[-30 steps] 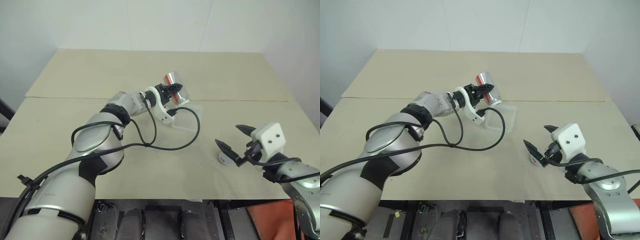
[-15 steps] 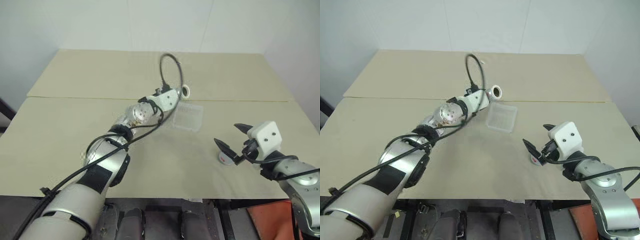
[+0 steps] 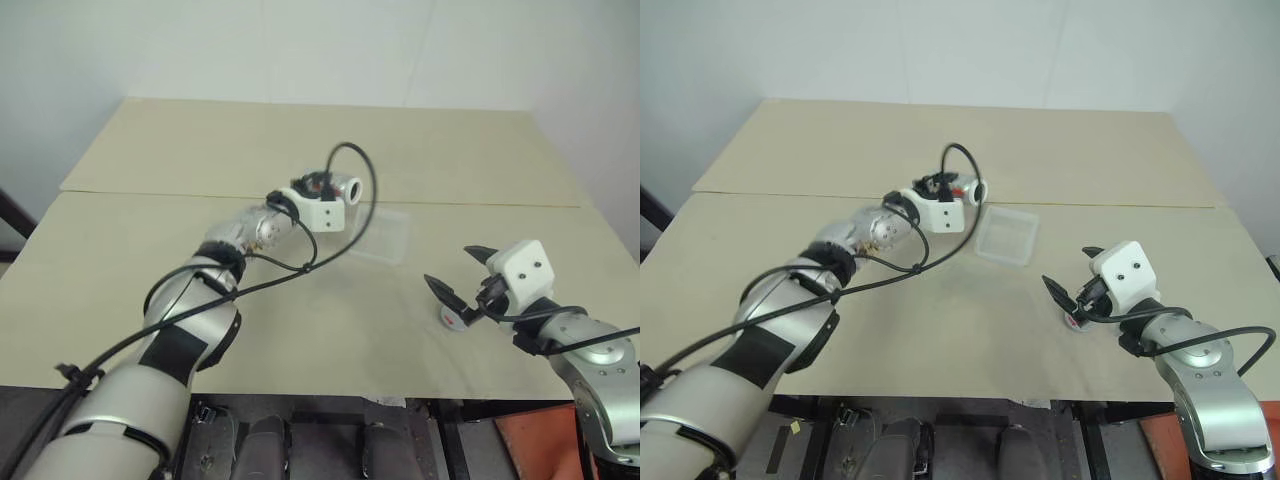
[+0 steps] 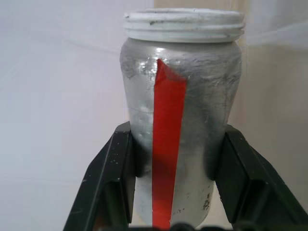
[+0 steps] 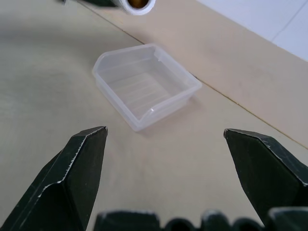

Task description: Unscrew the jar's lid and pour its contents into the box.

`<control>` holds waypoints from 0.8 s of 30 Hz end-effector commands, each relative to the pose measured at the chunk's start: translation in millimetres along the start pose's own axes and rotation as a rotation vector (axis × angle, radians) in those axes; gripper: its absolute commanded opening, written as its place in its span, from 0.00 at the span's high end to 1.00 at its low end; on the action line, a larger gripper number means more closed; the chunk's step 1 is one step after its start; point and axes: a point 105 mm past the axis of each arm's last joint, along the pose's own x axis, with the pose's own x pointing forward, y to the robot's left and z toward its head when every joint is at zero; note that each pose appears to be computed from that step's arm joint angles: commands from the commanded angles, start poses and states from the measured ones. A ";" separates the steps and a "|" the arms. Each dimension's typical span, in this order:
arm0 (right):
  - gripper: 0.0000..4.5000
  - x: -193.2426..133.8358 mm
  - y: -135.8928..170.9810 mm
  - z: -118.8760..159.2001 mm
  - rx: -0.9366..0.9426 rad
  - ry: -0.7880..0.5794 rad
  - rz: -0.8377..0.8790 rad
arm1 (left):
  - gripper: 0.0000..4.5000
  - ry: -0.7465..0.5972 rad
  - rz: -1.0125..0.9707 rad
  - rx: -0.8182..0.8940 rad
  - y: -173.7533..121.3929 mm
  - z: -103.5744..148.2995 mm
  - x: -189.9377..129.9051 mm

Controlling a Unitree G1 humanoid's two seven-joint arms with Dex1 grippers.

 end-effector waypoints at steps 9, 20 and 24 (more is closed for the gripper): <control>0.00 -9.1 3.3 6.7 -0.028 -0.022 -0.045 | 0.57 -0.199 0.018 0.605 4.5 30.8 14.4; 0.00 -14.2 5.0 4.1 -0.018 -0.005 -0.064 | 0.57 -0.074 0.011 0.265 10.2 26.4 19.4; 0.00 -12.4 3.6 5.6 -0.030 -0.009 -0.060 | 0.57 0.054 0.005 -0.316 7.6 14.5 18.2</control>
